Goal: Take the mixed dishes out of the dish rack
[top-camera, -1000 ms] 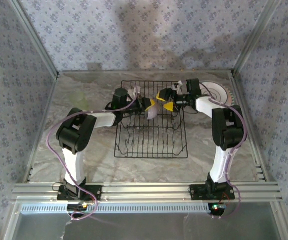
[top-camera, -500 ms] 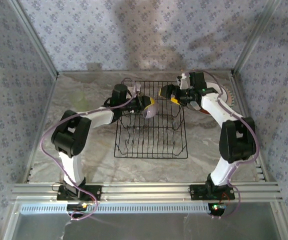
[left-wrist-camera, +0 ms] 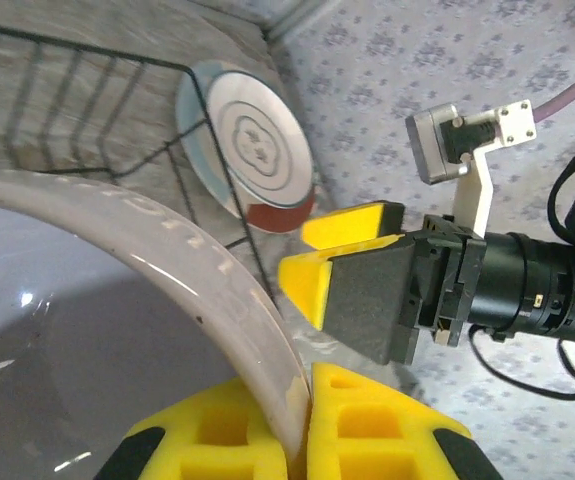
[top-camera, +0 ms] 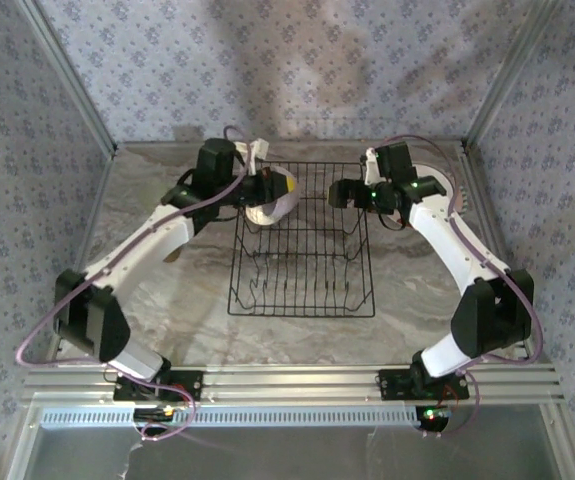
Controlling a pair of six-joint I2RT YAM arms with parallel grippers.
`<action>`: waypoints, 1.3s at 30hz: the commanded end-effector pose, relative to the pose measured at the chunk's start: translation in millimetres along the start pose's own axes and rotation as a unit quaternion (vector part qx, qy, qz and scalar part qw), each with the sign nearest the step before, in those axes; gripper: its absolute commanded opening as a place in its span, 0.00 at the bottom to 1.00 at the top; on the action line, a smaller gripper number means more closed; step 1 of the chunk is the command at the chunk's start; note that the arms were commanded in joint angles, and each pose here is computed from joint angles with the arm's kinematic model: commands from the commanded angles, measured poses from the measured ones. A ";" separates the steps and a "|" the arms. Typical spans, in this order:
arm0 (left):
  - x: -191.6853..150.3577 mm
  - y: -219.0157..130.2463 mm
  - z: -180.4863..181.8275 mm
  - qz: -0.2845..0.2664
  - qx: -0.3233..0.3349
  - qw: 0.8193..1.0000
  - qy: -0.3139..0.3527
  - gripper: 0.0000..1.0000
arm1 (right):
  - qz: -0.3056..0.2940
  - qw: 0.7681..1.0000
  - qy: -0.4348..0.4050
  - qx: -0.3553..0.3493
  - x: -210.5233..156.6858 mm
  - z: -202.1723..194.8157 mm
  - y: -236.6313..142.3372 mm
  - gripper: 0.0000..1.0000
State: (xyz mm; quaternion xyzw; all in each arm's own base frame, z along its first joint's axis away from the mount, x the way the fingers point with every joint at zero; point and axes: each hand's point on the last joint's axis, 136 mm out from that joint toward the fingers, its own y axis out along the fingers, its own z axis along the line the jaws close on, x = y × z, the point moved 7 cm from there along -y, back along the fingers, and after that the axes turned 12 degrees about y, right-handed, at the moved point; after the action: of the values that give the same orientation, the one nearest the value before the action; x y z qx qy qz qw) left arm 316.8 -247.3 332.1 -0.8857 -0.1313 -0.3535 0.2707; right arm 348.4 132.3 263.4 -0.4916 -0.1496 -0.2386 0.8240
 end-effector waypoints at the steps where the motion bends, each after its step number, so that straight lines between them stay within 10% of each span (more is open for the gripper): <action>1: -10.4 -44.2 5.3 0.039 0.135 0.989 0.049 0.00 | 0.010 0.999 -0.022 -0.045 -12.9 -7.7 -2.9 1.00; 16: -74.1 -114.2 78.2 0.180 0.405 0.895 0.049 0.00 | -0.016 0.989 -0.073 -0.128 -57.7 -16.9 -15.0 1.00; 39: -122.7 -37.6 153.2 0.243 0.413 0.878 -0.012 0.00 | 0.033 0.989 -0.031 -0.144 -94.9 -50.1 -4.8 1.00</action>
State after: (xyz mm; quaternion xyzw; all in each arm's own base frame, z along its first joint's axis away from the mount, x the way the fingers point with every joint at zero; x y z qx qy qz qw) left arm 288.5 -126.4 165.6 -0.7001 -0.0340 -0.1682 0.6932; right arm 267.6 112.0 204.9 -0.6173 -0.1429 -0.2154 0.7431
